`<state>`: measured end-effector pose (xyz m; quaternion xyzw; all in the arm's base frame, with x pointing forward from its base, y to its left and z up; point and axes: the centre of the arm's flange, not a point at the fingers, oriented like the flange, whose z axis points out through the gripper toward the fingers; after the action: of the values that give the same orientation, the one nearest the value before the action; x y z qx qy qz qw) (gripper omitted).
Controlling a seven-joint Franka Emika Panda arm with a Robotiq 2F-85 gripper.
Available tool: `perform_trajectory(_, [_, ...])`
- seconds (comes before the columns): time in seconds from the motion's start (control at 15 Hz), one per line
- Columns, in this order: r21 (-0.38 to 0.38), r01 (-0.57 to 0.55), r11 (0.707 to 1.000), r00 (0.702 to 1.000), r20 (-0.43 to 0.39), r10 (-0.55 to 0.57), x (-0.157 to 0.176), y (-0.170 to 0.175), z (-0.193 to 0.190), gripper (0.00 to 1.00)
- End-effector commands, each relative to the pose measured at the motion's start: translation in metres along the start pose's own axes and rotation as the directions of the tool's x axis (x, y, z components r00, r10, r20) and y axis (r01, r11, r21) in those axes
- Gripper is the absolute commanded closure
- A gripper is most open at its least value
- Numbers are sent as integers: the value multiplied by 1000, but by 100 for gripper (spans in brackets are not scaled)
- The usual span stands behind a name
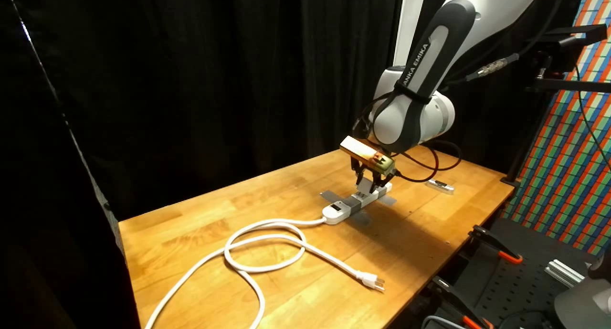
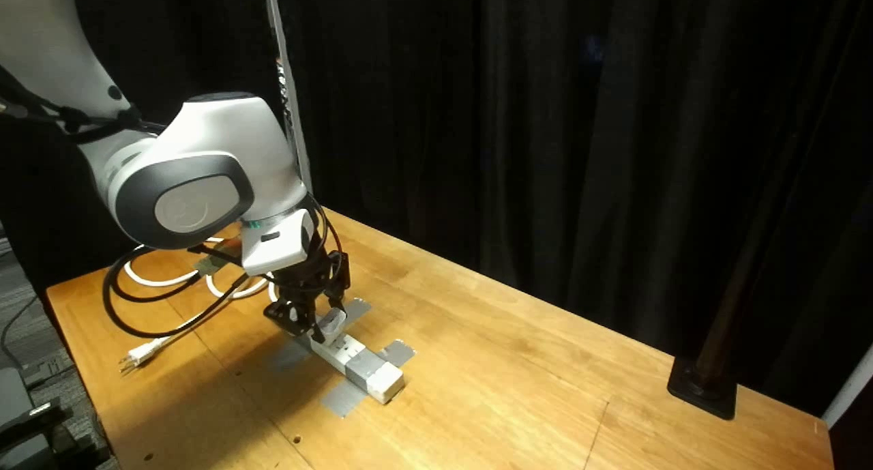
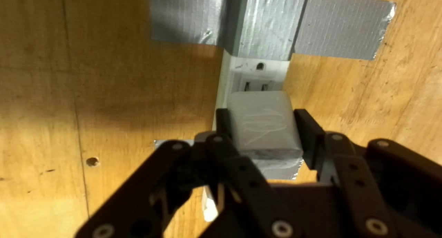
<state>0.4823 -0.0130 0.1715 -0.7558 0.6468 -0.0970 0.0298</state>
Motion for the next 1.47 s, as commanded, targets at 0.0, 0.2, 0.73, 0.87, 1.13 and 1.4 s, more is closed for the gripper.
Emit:
perform_trajectory(0.0, [13, -19, 1000, 995, -98, 20, -6, -7, 3, 77])
perform_trajectory(0.2, [9, -28, 1000, 981, -192, 29, -24, -11, 6, 77])
perform_trajectory(0.73, [24, -43, 999, 919, -391, 49, -54, -13, 17, 77])
perform_trajectory(0.87, [28, -39, 999, 905, -424, 47, -61, -12, 21, 77])
perform_trajectory(1.13, [7, -26, 1000, 887, -462, 27, -73, -17, 28, 77])
perform_trajectory(1.4, [-51, -22, 998, 871, -492, -6, -79, -29, 32, 77])
